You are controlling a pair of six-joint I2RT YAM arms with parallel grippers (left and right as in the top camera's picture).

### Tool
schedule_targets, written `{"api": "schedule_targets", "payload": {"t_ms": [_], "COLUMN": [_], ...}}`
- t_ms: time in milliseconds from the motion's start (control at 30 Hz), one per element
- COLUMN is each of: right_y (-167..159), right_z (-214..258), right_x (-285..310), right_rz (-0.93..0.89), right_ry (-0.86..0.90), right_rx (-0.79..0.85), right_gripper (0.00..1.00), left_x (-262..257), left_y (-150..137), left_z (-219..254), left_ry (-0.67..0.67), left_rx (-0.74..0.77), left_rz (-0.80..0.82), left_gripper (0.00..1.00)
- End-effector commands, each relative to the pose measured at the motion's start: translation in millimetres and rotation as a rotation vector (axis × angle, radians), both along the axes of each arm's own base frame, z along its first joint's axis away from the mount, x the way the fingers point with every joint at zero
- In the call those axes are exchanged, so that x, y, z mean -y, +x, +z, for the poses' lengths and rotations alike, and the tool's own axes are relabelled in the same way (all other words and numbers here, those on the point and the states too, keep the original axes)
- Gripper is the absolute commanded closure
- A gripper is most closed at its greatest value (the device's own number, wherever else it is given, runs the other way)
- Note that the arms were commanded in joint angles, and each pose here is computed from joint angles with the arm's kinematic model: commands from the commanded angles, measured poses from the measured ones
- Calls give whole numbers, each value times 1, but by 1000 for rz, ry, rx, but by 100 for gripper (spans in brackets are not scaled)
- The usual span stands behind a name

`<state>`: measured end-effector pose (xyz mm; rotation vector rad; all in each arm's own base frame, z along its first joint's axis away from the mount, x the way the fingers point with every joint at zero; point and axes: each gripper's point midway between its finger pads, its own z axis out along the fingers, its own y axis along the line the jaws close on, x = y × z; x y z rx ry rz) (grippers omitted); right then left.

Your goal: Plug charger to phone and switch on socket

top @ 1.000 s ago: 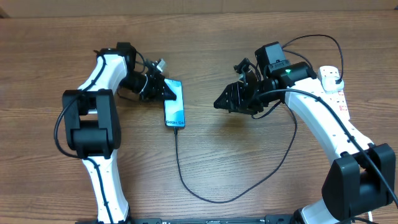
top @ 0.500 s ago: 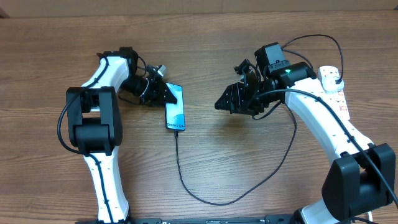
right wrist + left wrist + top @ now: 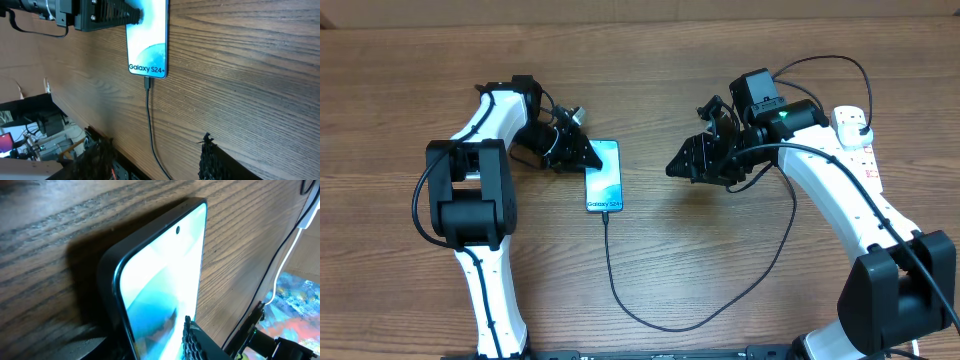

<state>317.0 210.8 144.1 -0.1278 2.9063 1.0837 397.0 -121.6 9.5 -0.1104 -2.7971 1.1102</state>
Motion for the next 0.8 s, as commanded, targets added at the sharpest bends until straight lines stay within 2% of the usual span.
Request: {"api": "schedule_targets", "payload": {"t_ms": [0,100,333,533,600,633,767], "right_y": [5,5,5,10,14,16,25], "right_z": [4,4,2,-1,2,9,27], "right_x": [-1,-1,3,17,21,21,22], "right_rz": [4,5,-3,-36,-43,-27,-34], "right_ry": [-3,-3,-20,-88,-115,-114,-118], "right_rx": [25,26,24,30,45,73,132], "right_gripper": [42,42,43,43,43,43,43], "left_x": [-10,-10,-15,-34,-45,-56,-67], "left_y": [-1,-1,5,28,39,46,58], "left_z": [-10,-10,-4,28,49,69,128], "left_ry": [56,55,81,152,191,232,229], "left_rx": [2,0,6,77,115,120,202], "left_rz": [-14,-14,5,40,73,145,244], "left_gripper": [65,61,32,29,28,28,28]}}
